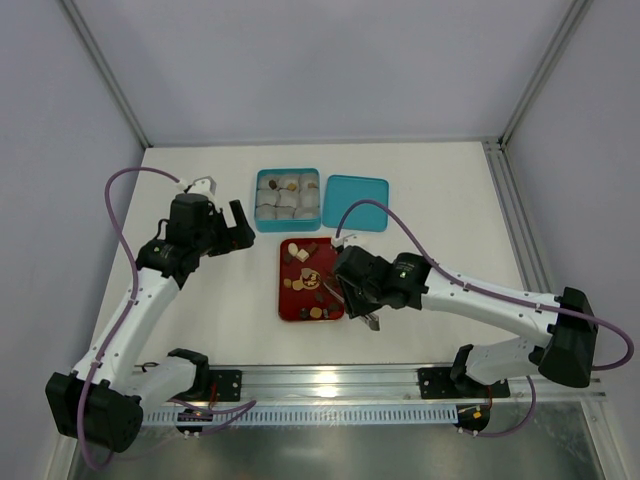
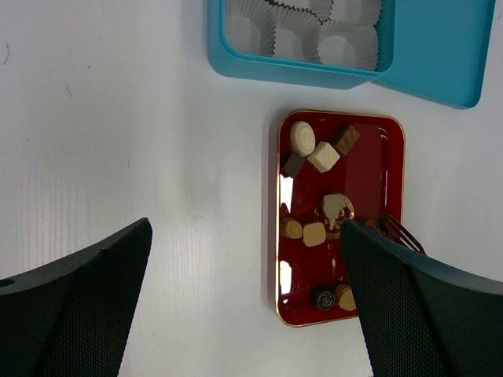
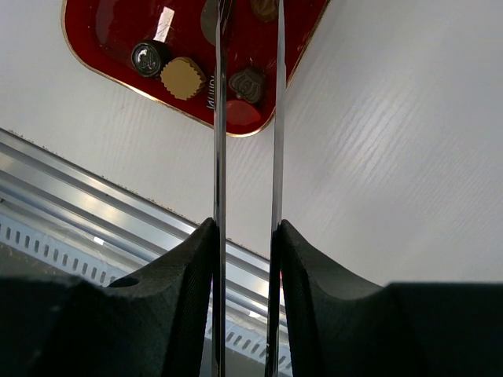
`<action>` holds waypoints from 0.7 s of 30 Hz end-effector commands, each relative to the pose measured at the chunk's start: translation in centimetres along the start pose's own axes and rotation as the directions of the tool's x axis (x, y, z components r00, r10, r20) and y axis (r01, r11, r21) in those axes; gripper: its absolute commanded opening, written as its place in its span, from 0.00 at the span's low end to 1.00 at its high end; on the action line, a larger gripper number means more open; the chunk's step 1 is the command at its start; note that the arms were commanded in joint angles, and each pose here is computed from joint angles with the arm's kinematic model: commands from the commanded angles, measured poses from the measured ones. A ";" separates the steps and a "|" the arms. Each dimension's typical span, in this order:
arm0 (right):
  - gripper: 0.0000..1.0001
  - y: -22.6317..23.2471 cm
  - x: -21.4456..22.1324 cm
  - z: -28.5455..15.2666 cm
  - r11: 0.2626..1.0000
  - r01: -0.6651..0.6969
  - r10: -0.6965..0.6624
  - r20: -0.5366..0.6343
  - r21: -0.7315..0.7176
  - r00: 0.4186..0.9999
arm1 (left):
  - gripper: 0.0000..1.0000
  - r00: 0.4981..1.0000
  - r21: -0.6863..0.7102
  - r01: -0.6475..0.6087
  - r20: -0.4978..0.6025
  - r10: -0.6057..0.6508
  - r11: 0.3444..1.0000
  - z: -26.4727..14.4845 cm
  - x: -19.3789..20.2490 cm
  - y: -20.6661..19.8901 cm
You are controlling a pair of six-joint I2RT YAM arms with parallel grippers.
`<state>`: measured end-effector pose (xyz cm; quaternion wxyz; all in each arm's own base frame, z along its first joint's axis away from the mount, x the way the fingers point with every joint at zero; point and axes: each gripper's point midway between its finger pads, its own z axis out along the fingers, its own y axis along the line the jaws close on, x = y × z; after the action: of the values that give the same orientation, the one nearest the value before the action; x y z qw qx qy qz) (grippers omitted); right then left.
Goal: Pack the chocolate
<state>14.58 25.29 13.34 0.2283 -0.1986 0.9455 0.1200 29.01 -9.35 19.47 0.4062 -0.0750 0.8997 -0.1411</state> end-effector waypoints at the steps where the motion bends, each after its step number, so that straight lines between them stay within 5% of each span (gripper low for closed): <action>1: 0.39 -0.1 0.0 0.0 1.000 -0.011 0.011 0.007 0.026 1.000 | 1.00 1.000 0.002 0.002 0.010 -0.002 1.000 0.0 -0.2 0.1; 21: 0.39 -0.2 -1.9 -1.9 0.999 -0.022 0.018 0.084 0.049 0.996 | 1.00 1.000 0.001 0.002 0.009 -0.002 1.000 0.0 -0.2 0.1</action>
<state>14.85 24.64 13.56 0.2412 -0.1934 0.9466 0.0915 29.01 -9.35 19.47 0.4062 -0.0750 0.8997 -0.1411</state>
